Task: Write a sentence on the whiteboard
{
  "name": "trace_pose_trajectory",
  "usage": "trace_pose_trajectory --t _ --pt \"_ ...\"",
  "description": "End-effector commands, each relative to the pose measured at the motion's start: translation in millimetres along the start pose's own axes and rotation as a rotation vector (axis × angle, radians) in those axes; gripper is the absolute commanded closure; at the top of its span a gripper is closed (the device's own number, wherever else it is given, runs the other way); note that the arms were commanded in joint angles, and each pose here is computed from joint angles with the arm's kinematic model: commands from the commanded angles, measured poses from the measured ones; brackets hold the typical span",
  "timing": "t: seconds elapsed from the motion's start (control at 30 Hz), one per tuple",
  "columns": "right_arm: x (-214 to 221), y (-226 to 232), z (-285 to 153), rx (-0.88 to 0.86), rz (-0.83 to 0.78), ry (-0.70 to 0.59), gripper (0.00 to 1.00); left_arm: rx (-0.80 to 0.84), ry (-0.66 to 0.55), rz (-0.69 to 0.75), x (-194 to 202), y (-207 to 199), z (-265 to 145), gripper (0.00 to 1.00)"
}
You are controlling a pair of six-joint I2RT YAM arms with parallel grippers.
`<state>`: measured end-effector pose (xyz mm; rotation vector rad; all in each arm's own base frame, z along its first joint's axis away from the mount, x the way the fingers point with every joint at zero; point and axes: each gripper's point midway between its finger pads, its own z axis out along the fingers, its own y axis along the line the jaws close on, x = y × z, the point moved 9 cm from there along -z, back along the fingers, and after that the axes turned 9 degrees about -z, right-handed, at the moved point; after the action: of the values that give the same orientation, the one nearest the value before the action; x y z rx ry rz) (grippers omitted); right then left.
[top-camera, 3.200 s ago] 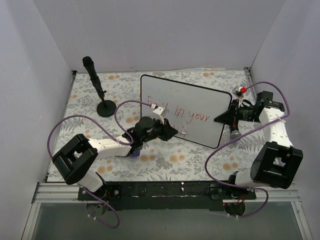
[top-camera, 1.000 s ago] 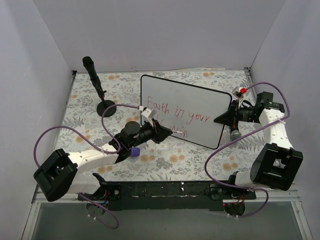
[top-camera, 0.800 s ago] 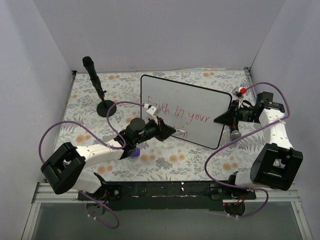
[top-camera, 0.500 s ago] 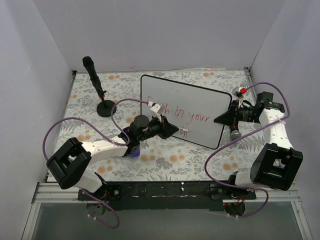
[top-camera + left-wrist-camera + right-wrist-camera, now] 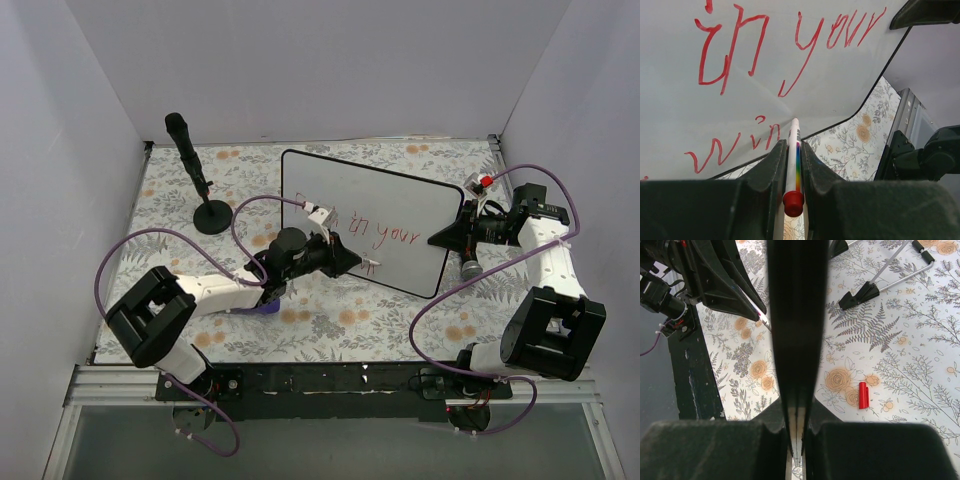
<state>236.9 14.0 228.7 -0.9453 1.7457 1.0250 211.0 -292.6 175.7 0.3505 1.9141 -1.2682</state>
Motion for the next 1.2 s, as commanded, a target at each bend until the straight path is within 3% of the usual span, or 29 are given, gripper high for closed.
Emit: trace_pose_trajectory --t 0.0,1.17 --pt "2 0 -2 0.028 -0.035 0.065 0.99 0.037 -0.021 0.031 -11 -9 8 1.00" --pt "2 1 -2 0.029 -0.038 0.064 0.99 -0.085 -0.064 0.047 -11 3 -2 1.00"
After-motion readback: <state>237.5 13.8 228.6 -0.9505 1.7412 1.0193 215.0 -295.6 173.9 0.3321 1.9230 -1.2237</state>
